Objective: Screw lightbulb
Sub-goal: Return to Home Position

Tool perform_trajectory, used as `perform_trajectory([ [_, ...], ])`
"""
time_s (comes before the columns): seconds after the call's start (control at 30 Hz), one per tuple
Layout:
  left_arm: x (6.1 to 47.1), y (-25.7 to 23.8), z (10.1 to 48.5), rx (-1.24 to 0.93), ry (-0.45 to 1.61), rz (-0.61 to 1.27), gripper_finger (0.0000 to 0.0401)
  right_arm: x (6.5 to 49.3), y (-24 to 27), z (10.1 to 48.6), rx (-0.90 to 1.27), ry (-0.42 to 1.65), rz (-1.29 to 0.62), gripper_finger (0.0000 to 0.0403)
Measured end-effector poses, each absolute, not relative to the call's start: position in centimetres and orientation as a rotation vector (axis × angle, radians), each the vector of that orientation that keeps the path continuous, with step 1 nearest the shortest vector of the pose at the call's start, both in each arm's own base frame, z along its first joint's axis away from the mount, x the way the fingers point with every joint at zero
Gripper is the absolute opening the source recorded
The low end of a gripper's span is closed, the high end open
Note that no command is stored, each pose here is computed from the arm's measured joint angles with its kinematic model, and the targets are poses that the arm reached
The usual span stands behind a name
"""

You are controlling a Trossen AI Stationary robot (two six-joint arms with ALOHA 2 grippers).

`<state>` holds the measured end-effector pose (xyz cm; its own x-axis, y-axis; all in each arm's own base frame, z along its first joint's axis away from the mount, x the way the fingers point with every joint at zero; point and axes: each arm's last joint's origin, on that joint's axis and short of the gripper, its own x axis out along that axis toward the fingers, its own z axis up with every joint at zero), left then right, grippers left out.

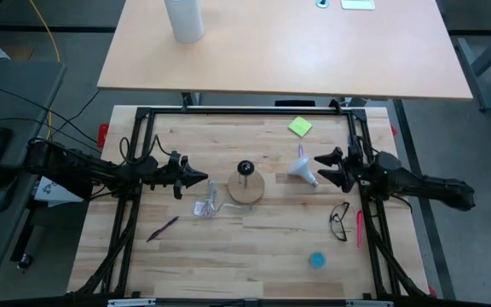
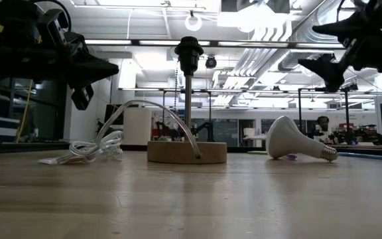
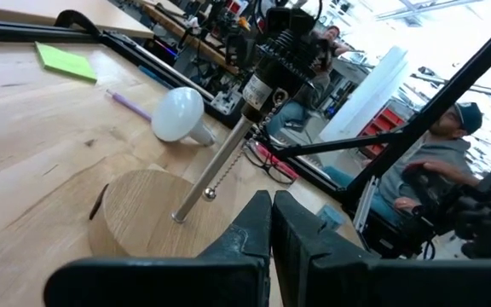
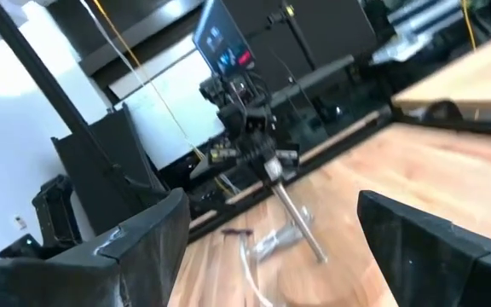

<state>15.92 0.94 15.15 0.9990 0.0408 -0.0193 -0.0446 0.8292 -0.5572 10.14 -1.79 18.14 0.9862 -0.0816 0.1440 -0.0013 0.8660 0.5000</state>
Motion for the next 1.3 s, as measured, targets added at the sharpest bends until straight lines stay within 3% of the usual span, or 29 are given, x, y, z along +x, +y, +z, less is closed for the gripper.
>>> perform_trajectory([
  [0.53, 15.9, 0.9, 14.8, -0.593, 0.037, 0.054, 0.0000, 9.6, -1.3, 17.0, 0.558, -0.057, -0.049, 0.0330],
  [0.87, 15.9, 0.9, 14.8, -0.593, 0.040, 0.056, 0.0000, 9.6, -1.4, 16.8, -0.188, -0.015, -0.140, 0.0330],
  [1.3, 15.9, 0.9, 14.8, -0.593, 0.040, 0.056, 0.0000, 9.7, -1.5, 16.7, -0.183, 0.000, -0.165, 0.0330],
])
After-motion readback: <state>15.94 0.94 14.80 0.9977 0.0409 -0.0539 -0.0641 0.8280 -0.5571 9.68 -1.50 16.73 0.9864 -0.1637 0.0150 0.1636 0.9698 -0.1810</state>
